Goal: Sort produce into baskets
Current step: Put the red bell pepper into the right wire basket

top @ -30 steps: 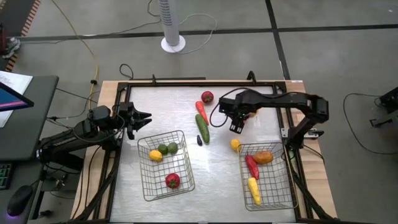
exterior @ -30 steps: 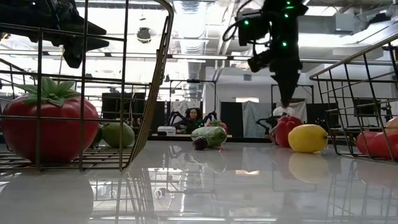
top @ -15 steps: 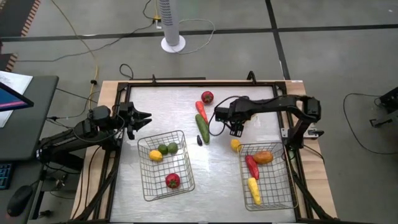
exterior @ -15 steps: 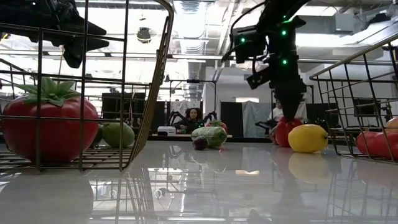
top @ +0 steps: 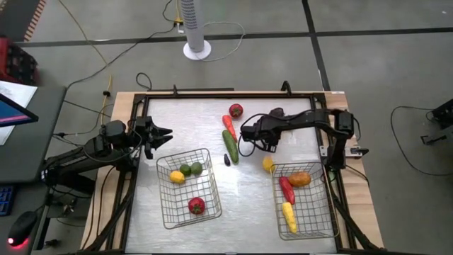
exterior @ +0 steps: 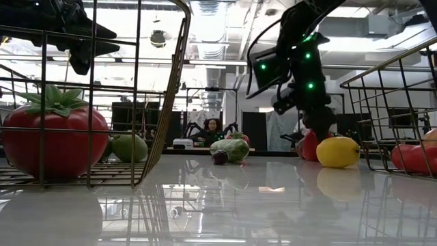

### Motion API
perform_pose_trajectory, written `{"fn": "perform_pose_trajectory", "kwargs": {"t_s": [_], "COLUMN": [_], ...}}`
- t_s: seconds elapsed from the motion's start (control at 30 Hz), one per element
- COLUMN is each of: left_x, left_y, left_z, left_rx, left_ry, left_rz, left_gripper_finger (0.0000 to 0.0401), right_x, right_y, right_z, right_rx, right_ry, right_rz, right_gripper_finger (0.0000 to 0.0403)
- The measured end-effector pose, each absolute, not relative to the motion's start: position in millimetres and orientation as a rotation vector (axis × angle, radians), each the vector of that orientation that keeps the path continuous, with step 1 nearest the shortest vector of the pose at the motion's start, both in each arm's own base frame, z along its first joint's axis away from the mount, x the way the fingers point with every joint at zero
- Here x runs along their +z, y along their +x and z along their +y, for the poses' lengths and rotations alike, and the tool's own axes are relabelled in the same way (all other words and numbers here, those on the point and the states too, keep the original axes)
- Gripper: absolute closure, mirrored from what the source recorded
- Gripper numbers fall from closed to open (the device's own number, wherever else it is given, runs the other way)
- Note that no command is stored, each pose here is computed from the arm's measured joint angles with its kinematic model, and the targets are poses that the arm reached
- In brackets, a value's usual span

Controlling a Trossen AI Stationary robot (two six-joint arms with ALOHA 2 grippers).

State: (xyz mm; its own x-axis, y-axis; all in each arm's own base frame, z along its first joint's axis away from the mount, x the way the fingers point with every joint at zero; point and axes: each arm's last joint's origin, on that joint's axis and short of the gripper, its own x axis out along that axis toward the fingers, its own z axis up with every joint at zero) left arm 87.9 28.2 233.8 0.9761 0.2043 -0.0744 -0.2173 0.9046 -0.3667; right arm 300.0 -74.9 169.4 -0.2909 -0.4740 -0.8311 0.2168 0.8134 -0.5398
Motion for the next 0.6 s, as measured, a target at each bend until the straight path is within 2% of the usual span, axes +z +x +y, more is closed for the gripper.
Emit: {"fn": "perform_pose_trajectory", "kwargs": {"t_s": [0.3, 0.6], "left_x": [233.4, 233.3], "left_y": [87.9, 87.9], "left_z": [28.2, 28.2], "left_rx": [0.218, 0.22], "left_ry": [-0.383, -0.383], "left_rz": [0.039, 0.039], "left_gripper_finger": [0.0268, 0.0268], "right_x": [168.3, 167.9], "right_y": [299.5, 299.0], "right_z": [-87.9, -86.8], "right_rx": [-0.697, -0.694], "right_ry": [-0.18, -0.188], "right_rz": [1.729, 1.739], "right_gripper_finger": [0.0145, 0.0201]}}
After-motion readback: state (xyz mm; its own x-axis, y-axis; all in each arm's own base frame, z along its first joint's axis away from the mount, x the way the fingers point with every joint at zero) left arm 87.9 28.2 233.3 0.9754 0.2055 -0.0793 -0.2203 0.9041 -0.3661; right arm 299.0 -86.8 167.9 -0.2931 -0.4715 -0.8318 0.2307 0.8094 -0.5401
